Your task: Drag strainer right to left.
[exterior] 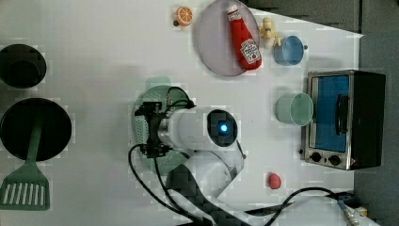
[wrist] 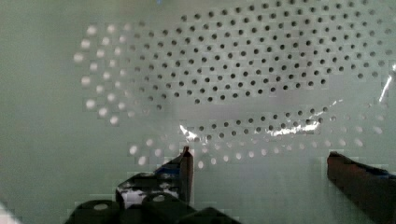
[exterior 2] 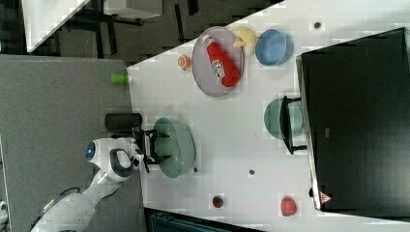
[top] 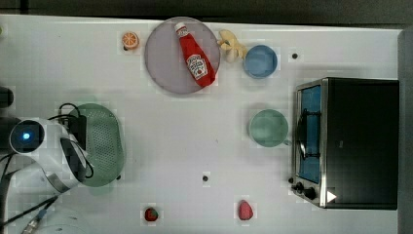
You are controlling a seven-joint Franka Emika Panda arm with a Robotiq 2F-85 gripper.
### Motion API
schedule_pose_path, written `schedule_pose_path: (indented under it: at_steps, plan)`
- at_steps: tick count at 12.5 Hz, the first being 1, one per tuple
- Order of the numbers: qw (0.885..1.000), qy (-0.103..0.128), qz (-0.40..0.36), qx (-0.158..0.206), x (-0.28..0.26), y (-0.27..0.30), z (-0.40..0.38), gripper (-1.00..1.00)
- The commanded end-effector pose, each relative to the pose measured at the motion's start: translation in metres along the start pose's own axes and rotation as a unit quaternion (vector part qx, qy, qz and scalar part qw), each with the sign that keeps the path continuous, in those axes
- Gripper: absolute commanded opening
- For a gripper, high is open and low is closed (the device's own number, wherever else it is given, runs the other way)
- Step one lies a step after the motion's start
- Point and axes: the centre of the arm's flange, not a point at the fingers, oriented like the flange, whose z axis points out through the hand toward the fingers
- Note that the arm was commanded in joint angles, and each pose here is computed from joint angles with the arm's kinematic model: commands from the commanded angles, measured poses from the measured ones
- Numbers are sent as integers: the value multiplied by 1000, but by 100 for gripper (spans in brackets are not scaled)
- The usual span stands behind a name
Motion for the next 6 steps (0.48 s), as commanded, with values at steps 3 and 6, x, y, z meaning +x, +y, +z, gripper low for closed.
schedule_pose_path:
  at_steps: [3,6]
  plan:
    - [999,-26,36,12,-35,-8,-11,100]
    - [1000,-7,-3,4,-20,-16,-33,100]
